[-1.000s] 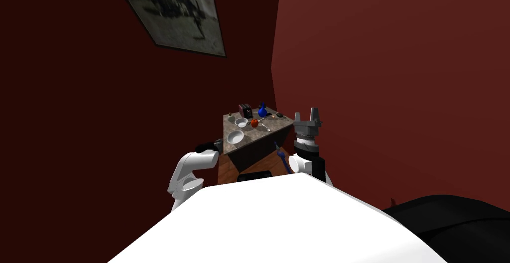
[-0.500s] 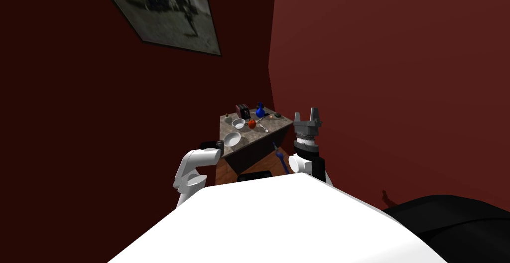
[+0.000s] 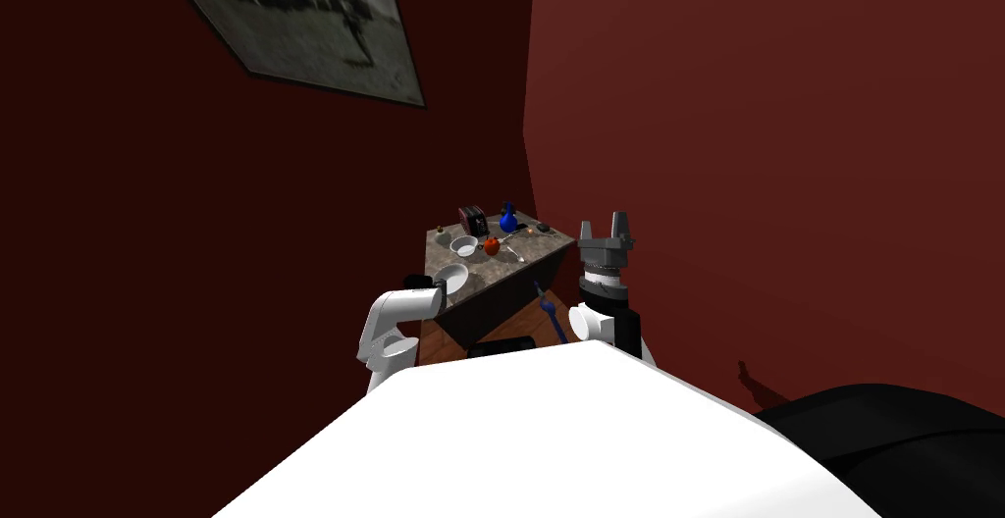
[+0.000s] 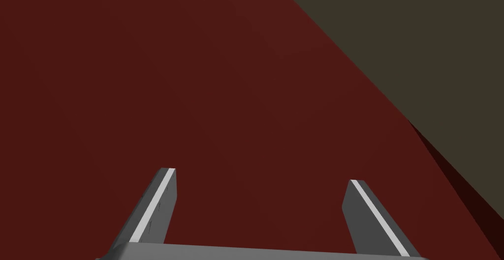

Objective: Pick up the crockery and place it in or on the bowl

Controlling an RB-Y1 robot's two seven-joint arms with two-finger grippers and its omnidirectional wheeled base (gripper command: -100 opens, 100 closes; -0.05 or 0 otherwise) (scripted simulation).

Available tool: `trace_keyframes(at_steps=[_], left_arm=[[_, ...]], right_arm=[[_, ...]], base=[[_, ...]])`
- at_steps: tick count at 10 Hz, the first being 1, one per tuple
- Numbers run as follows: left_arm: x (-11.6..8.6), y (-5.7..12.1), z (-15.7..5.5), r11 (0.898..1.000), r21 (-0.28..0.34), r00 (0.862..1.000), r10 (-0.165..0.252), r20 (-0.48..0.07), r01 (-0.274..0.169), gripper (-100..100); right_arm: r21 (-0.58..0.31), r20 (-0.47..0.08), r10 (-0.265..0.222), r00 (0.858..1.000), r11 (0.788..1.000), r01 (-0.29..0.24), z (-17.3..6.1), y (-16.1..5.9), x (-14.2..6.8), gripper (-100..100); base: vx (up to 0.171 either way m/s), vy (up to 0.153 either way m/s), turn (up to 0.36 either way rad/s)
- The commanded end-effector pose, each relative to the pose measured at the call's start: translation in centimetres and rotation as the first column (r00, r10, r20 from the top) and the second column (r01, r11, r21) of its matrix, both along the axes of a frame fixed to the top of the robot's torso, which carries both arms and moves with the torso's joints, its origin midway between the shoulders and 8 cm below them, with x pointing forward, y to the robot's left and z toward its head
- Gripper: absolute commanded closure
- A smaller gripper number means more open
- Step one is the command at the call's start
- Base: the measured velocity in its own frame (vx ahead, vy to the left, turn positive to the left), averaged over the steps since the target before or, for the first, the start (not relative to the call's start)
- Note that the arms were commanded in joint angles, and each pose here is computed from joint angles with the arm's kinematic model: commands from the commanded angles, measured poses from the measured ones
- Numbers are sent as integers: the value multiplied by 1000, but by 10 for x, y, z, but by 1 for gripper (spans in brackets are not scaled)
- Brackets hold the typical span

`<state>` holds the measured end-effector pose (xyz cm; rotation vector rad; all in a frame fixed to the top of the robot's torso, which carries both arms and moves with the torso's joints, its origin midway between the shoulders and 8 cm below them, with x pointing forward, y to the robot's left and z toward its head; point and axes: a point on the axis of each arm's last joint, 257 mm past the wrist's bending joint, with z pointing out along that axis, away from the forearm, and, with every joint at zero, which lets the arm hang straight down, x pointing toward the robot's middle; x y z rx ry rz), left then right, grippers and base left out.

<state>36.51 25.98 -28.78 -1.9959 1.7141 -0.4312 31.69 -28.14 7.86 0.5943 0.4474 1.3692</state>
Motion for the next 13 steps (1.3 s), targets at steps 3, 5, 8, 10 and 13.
trace_keyframes(at_steps=[3,5,8,10,13], left_arm=[[10,11,-4,1000,4,1000,9,-1,-9,-100],[20,24,-10,1000,6,1000,21,-7,-21,-100],[35,43,-16,999,5,999,40,-6,-40,-100],[44,56,-19,998,0,998,55,-4,-55,-100],[46,59,-19,998,-1,998,59,-3,-59,100]], right_arm=[[0,0,0,1000,1000,0,0,0,0,0],[0,0,0,1000,1000,0,0,0,0,0],[0,0,0,1000,1000,0,0,0,0,0],[0,0,0,1000,1000,0,0,0,0,0],[0,0,0,1000,1000,0,0,0,0,0]], base=[[-8,-14,-29],[-63,-40,-80],[-61,-32,-64],[-56,-32,-67],[-26,-14,-26]])
